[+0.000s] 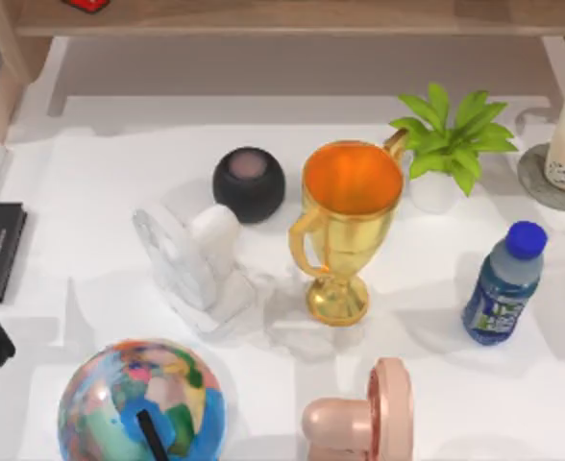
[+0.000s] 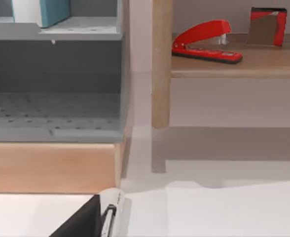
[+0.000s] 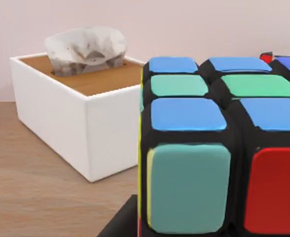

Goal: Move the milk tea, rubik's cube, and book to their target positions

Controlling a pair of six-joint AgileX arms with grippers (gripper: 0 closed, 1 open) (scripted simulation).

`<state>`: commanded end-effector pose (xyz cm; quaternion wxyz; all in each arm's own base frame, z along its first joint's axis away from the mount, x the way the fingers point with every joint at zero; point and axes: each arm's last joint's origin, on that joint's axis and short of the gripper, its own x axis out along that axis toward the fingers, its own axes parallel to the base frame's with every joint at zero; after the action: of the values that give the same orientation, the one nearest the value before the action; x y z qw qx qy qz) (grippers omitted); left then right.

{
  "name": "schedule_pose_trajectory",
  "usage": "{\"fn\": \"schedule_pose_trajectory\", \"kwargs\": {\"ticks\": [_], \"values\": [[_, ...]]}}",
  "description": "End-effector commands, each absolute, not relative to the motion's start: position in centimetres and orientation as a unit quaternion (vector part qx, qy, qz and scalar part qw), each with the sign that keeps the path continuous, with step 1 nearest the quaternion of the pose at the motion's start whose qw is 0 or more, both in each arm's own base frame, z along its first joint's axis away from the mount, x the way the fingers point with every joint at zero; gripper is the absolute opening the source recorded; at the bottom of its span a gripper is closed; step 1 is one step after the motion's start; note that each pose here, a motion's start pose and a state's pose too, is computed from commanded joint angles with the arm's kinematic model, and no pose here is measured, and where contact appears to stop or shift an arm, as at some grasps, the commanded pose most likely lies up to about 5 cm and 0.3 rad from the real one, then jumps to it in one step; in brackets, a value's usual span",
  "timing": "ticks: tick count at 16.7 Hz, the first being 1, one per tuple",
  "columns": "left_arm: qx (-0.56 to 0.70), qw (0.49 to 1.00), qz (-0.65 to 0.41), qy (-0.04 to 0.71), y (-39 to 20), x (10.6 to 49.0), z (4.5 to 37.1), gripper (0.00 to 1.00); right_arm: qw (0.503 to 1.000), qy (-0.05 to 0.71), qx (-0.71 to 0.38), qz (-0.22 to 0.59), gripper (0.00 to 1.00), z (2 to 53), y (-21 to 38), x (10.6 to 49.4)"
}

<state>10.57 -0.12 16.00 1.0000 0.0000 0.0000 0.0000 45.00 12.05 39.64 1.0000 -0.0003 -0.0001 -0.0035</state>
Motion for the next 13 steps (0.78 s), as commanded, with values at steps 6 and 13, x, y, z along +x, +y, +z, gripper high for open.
{"fn": "schedule_pose_trajectory", "kwargs": {"ticks": [6, 13], "values": [[0.0, 1.0, 0.0, 0.0, -0.12, 10.57, 16.0, 1.0, 1.0, 0.0, 0.0, -0.003, 0.45, 39.64, 12.05, 45.0], [0.0, 1.0, 0.0, 0.0, -0.12, 10.57, 16.0, 1.0, 1.0, 0.0, 0.0, -0.003, 0.98, 39.64, 12.05, 45.0]]}}
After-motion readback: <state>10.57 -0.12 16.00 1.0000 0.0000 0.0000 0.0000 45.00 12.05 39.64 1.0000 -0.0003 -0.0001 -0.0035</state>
